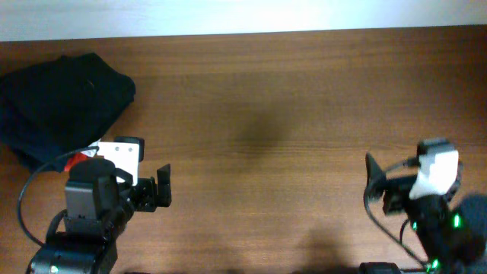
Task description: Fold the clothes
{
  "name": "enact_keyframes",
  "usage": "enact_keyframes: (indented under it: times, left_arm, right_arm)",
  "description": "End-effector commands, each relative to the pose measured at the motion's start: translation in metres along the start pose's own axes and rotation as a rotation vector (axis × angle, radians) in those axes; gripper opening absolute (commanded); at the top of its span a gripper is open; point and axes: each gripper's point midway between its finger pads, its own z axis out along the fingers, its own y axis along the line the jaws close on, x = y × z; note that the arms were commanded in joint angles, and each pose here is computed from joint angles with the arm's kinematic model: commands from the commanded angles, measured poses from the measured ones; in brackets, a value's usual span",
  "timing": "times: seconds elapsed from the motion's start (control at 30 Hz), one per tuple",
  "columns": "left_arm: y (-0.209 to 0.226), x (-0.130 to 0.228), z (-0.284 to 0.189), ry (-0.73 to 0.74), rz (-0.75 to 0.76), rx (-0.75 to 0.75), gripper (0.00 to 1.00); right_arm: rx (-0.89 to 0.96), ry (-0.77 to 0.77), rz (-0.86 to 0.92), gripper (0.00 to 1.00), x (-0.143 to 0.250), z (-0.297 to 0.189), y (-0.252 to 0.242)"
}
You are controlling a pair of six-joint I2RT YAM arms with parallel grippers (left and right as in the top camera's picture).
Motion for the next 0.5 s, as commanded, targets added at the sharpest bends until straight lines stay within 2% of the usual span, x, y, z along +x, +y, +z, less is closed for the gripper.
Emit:
enact_keyframes:
  times: [0.0,0.23,0.47]
  left_arm:
    - [0.001,0.002,0.000,0.000,0.020,-0.005,0.99]
    - [0.001,0.002,0.000,0.000,0.020,-0.005,0.99]
    - [0.001,0.002,0.000,0.000,0.020,-0.006,0.99]
  right_arm:
    - [0.008,-0.124,-0.031,0.99,0.019,-0.010,0.005]
    - [-0.028,-0.362,-0.067,0.99,0.047,-0.005,0.019]
    - [0.002,-0.415,-0.127,0.99,0.065,0.029,0.017]
